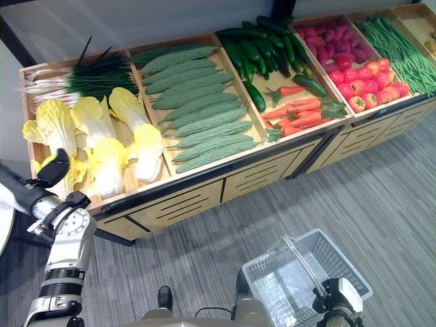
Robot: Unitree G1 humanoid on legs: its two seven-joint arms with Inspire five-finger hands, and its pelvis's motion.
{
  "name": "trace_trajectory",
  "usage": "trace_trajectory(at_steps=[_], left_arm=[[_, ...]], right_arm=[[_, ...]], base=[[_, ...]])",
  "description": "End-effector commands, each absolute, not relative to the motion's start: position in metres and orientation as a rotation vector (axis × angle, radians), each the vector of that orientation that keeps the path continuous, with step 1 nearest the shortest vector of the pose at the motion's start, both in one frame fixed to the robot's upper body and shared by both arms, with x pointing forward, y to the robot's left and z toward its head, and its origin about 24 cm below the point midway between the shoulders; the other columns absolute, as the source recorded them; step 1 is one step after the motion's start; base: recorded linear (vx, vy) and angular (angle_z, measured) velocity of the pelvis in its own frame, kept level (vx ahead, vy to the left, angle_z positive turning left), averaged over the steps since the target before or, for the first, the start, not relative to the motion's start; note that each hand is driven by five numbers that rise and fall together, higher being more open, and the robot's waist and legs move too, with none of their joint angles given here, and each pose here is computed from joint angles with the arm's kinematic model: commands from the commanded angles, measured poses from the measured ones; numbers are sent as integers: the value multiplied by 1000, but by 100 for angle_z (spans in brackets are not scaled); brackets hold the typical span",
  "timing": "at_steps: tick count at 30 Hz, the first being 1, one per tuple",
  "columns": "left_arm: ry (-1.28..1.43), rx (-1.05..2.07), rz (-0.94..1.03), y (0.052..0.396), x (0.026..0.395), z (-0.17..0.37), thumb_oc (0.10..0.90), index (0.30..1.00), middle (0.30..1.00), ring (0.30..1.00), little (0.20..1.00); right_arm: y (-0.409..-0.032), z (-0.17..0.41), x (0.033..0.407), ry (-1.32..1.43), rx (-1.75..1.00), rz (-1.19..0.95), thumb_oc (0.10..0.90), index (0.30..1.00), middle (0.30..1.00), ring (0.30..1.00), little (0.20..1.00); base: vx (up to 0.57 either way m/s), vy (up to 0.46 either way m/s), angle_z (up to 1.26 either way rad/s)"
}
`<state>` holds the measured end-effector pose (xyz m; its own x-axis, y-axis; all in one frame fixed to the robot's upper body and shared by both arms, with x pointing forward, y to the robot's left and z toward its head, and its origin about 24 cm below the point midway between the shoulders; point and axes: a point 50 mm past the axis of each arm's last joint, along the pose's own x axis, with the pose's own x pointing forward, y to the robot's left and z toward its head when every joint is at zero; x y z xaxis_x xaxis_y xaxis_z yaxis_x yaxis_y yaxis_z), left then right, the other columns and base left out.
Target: Get the vegetables into the basket
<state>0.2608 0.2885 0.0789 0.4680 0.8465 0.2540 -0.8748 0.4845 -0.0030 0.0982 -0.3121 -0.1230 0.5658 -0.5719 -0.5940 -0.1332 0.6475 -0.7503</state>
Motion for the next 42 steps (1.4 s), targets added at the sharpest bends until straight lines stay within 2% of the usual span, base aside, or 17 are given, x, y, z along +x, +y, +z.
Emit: trace_trajectory(at_steps=[1,8,14,17,18,19,20,26,31,32,33,34,37,40,42], left_arm=[[-434,142,1000,296,281,122,900,1000,1000,1000,1000],[-321,171,950,287,290,100,900,1000,1000,1000,1000],[-55,275,938,291,290,56,900,1000,1000,1000,1000],[23,363,867,291,291,45,900,1000,1000,1000,1000],[71,386,850,293,289,37,816,882,882,882,882],[113,419,849,296,287,30,620,607,607,607,607],[157,450,831,299,285,24,400,300,300,300,300],[345,569,777,309,277,-1,400,300,300,300,300],[366,461,829,312,278,-3,400,300,300,300,300],[324,414,853,311,281,3,400,300,300,300,300],[112,275,882,302,295,38,400,300,300,300,300],[28,267,874,298,299,53,400,300,300,300,300],[-389,231,957,293,288,125,400,300,300,300,300],[-641,187,1091,290,274,168,400,300,300,300,300],[-676,191,1093,286,272,175,400,300,300,300,300]], right_arm=[[-336,-99,126,840,-949,-363,400,300,300,300,300],[-334,-98,133,824,-957,-358,400,300,300,300,300],[-335,-95,140,807,-969,-367,400,300,300,300,300],[-337,-95,139,817,-966,-376,400,300,300,300,300],[-339,-95,138,822,-965,-380,400,300,300,300,300],[-339,-94,139,823,-965,-376,400,300,300,300,300],[-340,-93,141,819,-970,-374,400,300,300,300,300],[-343,-87,151,795,-991,-352,400,300,300,300,300],[-342,-84,157,774,-1009,-325,400,300,300,300,300],[-342,-85,156,779,-1012,-325,400,300,300,300,300],[-342,-86,154,787,-1012,-328,400,300,300,300,300],[-342,-86,152,789,-1010,-332,400,300,300,300,300],[-340,-92,140,810,-981,-350,400,300,300,300,300],[-333,-100,132,833,-969,-317,400,300,300,300,300],[-330,-103,129,844,-968,-299,400,300,300,300,300]], base=[[0,9,-10],[10,9,-9],[11,5,-1],[0,0,0],[0,0,0],[0,0,0],[0,0,0],[3,11,-1],[7,24,-8],[14,24,-6],[0,0,0],[0,0,0],[-10,-5,2],[-5,-14,10],[2,-5,8]])
